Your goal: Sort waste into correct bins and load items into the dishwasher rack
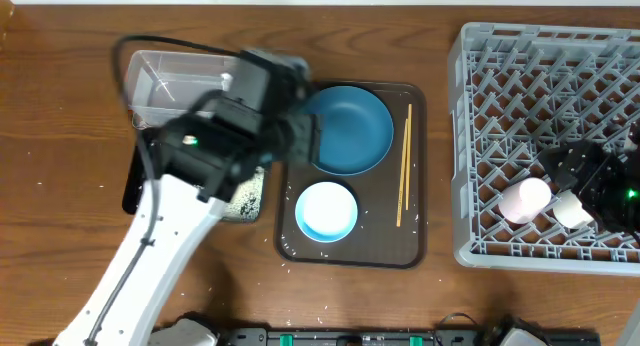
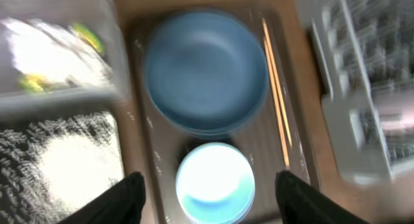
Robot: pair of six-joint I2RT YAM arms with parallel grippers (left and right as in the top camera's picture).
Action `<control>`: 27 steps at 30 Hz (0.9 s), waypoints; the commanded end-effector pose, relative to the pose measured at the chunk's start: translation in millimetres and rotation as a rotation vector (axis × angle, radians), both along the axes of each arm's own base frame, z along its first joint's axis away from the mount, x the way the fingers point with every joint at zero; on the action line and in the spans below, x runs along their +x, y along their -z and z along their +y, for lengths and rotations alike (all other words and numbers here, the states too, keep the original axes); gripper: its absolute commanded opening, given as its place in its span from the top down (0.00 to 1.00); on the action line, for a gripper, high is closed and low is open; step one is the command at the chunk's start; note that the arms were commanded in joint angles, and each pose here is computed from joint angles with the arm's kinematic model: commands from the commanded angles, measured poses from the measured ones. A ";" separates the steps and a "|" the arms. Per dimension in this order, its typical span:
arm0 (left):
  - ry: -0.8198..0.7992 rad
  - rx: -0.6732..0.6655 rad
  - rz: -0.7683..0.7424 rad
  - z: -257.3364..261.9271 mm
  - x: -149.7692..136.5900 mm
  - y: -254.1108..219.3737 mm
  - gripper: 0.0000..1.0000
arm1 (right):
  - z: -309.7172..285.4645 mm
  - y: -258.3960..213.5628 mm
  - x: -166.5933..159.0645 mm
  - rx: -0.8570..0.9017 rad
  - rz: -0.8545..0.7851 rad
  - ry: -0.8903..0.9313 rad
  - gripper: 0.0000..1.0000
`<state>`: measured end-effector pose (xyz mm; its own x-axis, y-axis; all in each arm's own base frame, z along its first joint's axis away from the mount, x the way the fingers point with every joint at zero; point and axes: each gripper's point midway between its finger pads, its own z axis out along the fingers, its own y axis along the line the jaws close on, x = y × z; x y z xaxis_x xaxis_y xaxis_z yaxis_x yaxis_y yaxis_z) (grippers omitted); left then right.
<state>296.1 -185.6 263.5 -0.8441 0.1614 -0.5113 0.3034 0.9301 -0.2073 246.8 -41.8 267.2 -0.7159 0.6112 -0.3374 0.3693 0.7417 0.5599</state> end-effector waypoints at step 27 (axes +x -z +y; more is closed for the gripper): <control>0.096 0.159 0.153 -71.3 -40.2 85.9 0.38 | 30.3 3.3 -2.6 -0.080 -0.006 -0.207 0.09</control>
<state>237.5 -272.7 134.4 -0.8934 0.3915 -0.2202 0.4185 0.9036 -0.0913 244.6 -13.1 264.1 -0.8093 0.4661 -0.3574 0.2363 0.8154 0.5284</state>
